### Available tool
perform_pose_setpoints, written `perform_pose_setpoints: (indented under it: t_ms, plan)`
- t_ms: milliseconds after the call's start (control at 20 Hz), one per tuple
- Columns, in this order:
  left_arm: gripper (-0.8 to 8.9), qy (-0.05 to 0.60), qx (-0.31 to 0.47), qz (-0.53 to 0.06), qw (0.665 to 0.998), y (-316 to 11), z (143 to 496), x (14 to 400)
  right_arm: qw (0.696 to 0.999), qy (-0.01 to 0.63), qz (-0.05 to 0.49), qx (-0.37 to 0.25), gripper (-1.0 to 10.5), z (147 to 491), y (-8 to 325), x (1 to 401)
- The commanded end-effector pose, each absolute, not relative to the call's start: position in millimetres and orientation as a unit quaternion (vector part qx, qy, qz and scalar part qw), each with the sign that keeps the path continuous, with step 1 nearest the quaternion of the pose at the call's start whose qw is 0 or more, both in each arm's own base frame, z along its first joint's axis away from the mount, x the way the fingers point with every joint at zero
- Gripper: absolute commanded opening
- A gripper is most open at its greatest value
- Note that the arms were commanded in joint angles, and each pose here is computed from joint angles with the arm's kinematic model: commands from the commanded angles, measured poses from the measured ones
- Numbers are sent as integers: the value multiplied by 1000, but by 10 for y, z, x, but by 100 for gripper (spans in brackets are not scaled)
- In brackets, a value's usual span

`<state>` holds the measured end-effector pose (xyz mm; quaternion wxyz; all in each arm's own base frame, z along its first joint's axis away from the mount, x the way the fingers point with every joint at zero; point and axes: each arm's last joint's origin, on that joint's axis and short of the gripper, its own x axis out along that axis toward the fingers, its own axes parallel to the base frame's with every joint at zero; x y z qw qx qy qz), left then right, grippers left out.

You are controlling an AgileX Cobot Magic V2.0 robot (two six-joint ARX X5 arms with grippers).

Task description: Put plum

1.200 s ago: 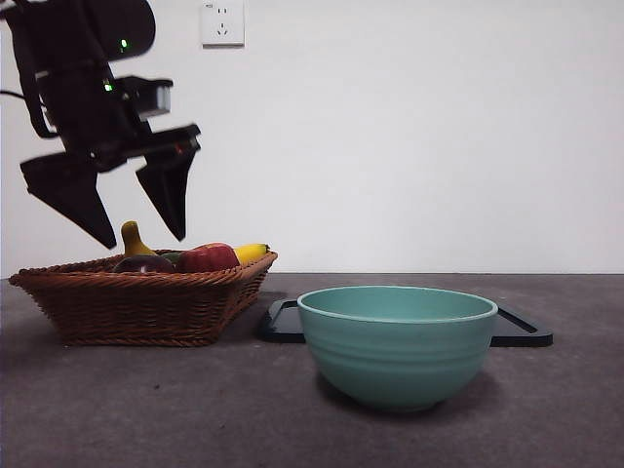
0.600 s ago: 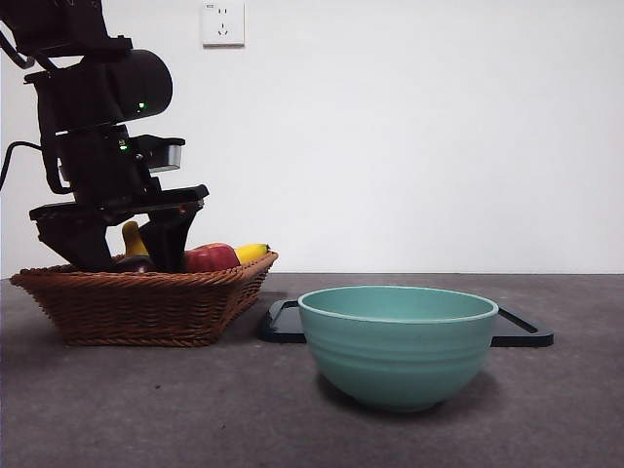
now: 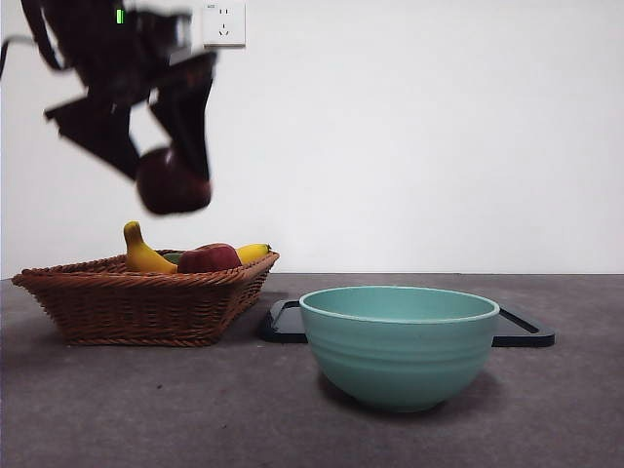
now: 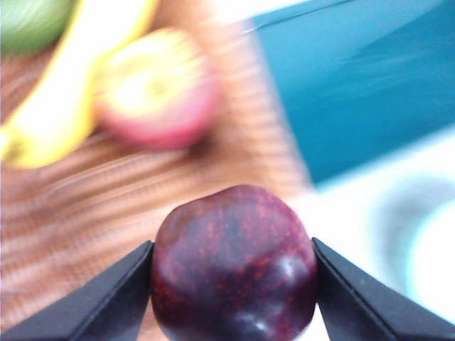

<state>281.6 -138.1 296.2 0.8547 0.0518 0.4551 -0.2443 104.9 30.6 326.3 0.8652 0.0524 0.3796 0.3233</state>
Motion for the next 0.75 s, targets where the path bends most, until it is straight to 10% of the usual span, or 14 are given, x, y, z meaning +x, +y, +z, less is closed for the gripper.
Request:
perform_pose_setpoints:
  t_ms: [50,350,750]
  plan:
    - [302,423,56,-306,851,-1583,3189,2581,868,371,326,54,425,3322,312,1054]
    - [302,389,115,-441,800,-2450,3078,2107,868,371,326,54,425,3321,312,1054]
    - [302,444,190,-438,758,-2929,2320,2232,867,374,325,55,425,3316,311,1049]
